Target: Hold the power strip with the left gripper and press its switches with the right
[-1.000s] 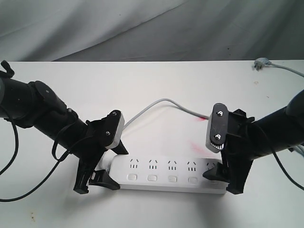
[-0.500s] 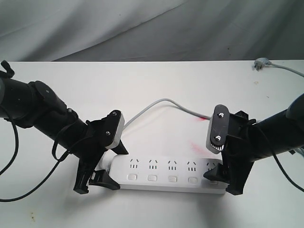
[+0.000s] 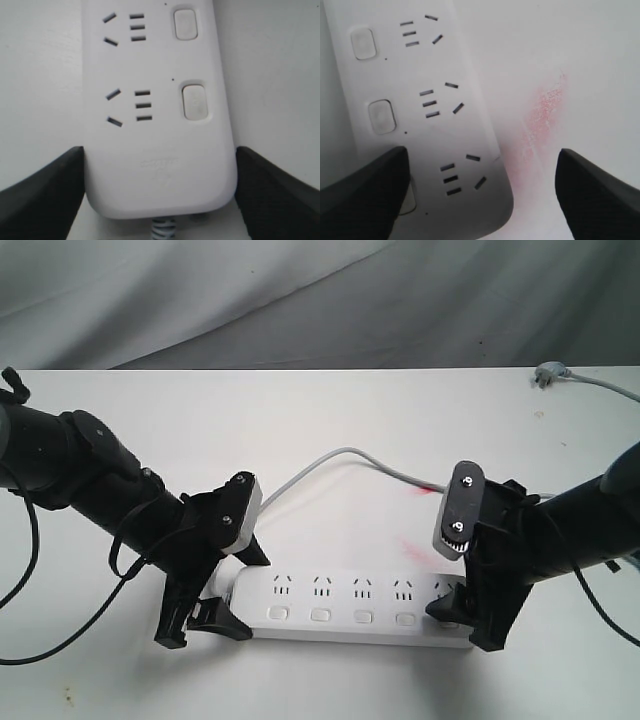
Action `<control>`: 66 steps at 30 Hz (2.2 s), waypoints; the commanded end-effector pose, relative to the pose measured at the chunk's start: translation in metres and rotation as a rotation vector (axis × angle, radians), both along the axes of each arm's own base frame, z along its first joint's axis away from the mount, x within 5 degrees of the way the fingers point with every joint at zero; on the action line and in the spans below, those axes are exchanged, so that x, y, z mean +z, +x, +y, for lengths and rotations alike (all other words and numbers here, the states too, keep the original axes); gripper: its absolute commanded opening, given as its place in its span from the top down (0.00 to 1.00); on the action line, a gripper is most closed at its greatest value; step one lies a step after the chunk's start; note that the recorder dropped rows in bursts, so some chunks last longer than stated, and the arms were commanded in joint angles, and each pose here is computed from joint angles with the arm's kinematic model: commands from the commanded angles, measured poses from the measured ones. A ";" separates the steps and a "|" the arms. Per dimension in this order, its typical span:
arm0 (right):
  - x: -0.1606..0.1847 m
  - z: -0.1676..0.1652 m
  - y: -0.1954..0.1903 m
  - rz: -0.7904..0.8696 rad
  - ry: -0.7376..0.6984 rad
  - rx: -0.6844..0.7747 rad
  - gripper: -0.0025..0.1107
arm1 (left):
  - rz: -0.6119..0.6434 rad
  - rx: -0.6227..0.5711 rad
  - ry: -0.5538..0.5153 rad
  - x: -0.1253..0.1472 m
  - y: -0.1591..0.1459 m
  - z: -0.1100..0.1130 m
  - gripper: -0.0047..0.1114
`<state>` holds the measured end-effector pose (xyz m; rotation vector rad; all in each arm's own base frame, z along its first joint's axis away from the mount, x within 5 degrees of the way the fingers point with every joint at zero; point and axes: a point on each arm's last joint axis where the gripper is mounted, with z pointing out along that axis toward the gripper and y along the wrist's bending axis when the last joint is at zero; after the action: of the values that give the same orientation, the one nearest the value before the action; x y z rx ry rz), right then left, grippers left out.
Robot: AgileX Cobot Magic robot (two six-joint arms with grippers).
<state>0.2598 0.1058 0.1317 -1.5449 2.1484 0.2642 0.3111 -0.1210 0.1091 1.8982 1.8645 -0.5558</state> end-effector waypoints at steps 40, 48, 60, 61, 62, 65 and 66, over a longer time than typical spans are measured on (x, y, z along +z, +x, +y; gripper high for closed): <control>0.016 -0.007 -0.010 -0.047 -0.013 -0.048 0.33 | -0.015 -0.007 0.006 0.000 0.001 -0.001 0.96; 0.019 -0.006 -0.012 -0.037 0.008 -0.044 0.33 | -0.015 -0.007 0.006 0.000 0.001 -0.001 0.96; -0.008 -0.006 -0.010 0.042 -0.028 -0.044 0.33 | -0.015 -0.007 0.006 0.000 0.001 -0.001 0.96; -0.008 -0.006 -0.010 0.042 -0.028 -0.044 0.33 | -0.015 -0.007 0.006 0.000 0.001 -0.001 0.96; -0.008 -0.006 -0.010 0.042 -0.028 -0.044 0.33 | -0.015 -0.007 0.006 0.000 0.001 -0.001 0.96; -0.008 -0.007 -0.008 0.028 -0.035 -0.052 0.33 | -0.015 -0.007 0.006 0.000 0.001 -0.001 0.96; -0.008 -0.007 -0.008 0.025 -0.037 -0.057 0.33 | -0.015 -0.007 0.006 0.000 0.001 -0.001 0.96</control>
<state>0.2518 0.1026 0.1315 -1.4503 2.2300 0.2833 0.3110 -0.1210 0.1092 1.8995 1.8630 -0.5576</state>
